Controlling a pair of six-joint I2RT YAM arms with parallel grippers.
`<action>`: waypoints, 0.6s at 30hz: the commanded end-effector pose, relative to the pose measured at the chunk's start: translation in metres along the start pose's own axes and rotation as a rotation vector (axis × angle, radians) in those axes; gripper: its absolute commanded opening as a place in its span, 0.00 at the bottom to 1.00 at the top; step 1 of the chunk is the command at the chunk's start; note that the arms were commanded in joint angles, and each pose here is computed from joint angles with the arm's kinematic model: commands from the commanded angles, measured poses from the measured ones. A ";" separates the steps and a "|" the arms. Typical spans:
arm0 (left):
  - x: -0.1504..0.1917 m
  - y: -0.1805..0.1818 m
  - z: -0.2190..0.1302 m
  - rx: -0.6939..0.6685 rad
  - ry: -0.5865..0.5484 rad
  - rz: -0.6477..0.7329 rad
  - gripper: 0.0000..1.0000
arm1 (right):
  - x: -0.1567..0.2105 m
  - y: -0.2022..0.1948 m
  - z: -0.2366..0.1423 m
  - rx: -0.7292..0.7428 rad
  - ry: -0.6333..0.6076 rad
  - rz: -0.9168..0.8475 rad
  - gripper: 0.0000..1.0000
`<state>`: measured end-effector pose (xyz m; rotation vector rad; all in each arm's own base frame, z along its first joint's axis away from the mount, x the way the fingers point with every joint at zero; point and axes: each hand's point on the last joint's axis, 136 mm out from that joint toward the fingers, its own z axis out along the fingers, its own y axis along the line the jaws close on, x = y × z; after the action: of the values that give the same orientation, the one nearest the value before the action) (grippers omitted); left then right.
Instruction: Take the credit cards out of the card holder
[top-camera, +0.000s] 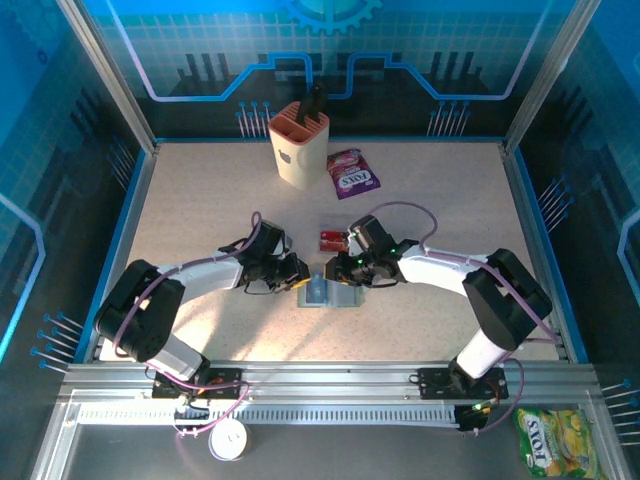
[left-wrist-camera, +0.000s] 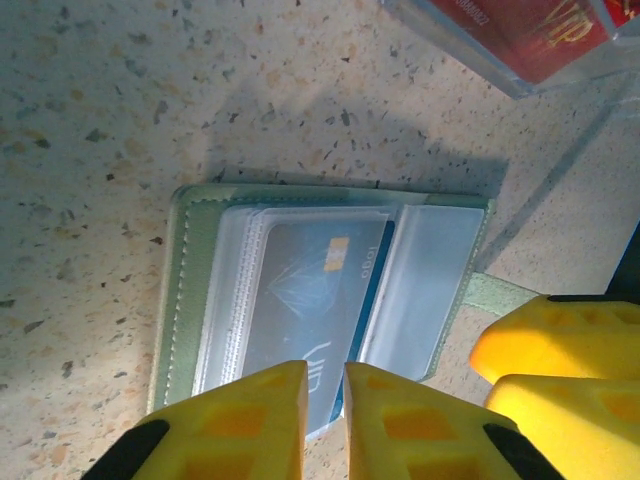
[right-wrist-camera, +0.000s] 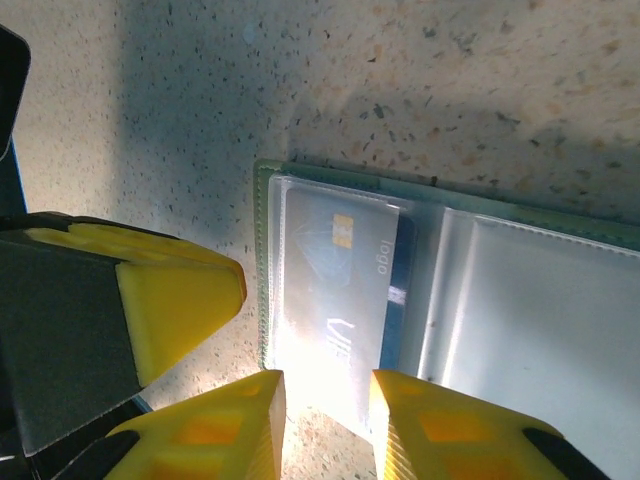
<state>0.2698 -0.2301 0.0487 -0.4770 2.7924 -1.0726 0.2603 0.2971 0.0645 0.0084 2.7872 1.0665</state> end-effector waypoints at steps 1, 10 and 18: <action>0.004 0.016 0.004 -0.044 0.019 0.000 0.14 | 0.001 0.011 0.006 -0.015 0.025 -0.013 0.30; 0.009 0.031 0.015 -0.071 0.044 -0.019 0.09 | 0.006 0.007 0.019 -0.004 0.059 -0.001 0.30; 0.014 0.041 0.017 -0.093 0.057 -0.034 0.05 | 0.007 0.006 0.025 0.003 0.069 0.003 0.30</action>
<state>0.2623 -0.2260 0.0233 -0.4964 2.8554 -1.0283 0.2586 0.3099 0.0477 -0.0144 2.8376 1.0567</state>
